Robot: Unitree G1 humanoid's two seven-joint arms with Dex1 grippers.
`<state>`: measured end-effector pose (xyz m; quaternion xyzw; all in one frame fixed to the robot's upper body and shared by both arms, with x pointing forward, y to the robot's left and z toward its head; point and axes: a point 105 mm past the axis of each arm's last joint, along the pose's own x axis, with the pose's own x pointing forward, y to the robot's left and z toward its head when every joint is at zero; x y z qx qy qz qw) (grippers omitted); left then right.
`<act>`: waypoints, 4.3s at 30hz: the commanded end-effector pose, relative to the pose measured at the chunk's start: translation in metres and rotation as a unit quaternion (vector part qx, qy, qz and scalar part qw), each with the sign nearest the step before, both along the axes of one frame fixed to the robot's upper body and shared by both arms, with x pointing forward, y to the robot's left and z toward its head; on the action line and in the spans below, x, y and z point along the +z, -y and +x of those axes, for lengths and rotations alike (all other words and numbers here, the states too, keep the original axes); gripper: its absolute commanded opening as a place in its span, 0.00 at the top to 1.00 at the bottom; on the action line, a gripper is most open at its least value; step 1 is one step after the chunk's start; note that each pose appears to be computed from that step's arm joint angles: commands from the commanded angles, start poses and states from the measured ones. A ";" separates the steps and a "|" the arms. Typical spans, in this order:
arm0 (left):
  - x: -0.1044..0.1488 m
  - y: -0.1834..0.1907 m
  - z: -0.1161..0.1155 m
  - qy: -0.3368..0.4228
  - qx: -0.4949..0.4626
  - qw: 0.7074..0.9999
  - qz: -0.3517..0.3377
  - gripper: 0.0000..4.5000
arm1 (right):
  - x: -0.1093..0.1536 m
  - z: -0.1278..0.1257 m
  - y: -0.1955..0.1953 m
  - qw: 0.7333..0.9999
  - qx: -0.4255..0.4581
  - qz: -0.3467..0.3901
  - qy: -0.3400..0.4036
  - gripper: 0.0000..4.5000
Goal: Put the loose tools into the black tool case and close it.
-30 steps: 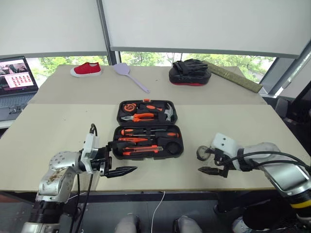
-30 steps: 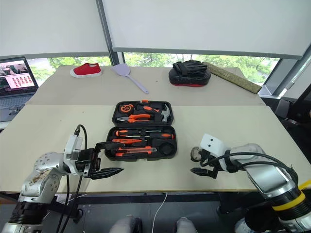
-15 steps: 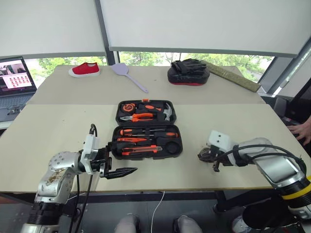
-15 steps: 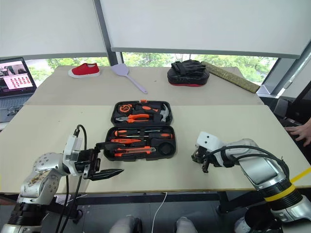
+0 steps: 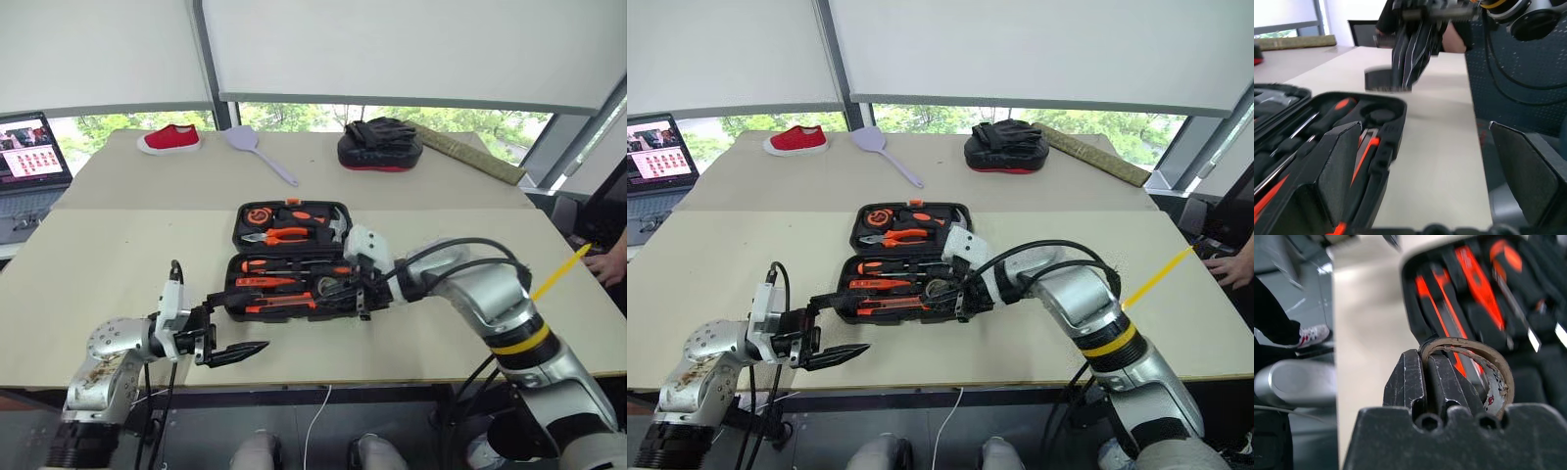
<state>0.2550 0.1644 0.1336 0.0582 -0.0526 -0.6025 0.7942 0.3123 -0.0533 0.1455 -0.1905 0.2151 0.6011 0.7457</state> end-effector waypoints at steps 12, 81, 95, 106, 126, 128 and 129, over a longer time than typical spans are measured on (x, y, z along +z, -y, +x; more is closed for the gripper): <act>0.007 -0.006 -0.003 0.033 0.023 0.999 0.016 0.00 | -0.017 0.015 0.017 0.998 -0.029 -0.051 0.011 1.00; -0.025 -0.004 0.090 -0.101 0.197 0.972 0.073 0.98 | -0.042 0.045 0.086 0.980 -0.101 0.046 0.168 0.99; 0.010 -0.076 0.100 -0.207 0.306 0.926 0.079 0.01 | 0.004 0.037 0.124 0.972 -0.209 0.067 0.087 0.37; 0.019 -0.038 0.131 -0.325 0.316 0.888 0.082 0.00 | 0.012 0.071 0.096 0.929 -0.349 0.036 -0.122 0.07; 0.012 -0.018 0.146 -0.348 0.308 0.881 0.086 0.45 | -0.019 0.089 0.115 0.899 -0.411 -0.003 -0.153 0.81; 0.008 -0.020 0.145 -0.359 0.313 0.875 0.084 0.57 | -0.024 0.090 0.115 0.893 -0.419 0.004 -0.163 0.93; 0.004 -0.022 0.145 -0.366 0.315 0.872 0.084 0.68 | -0.026 0.090 0.115 0.890 -0.424 0.008 -0.166 1.00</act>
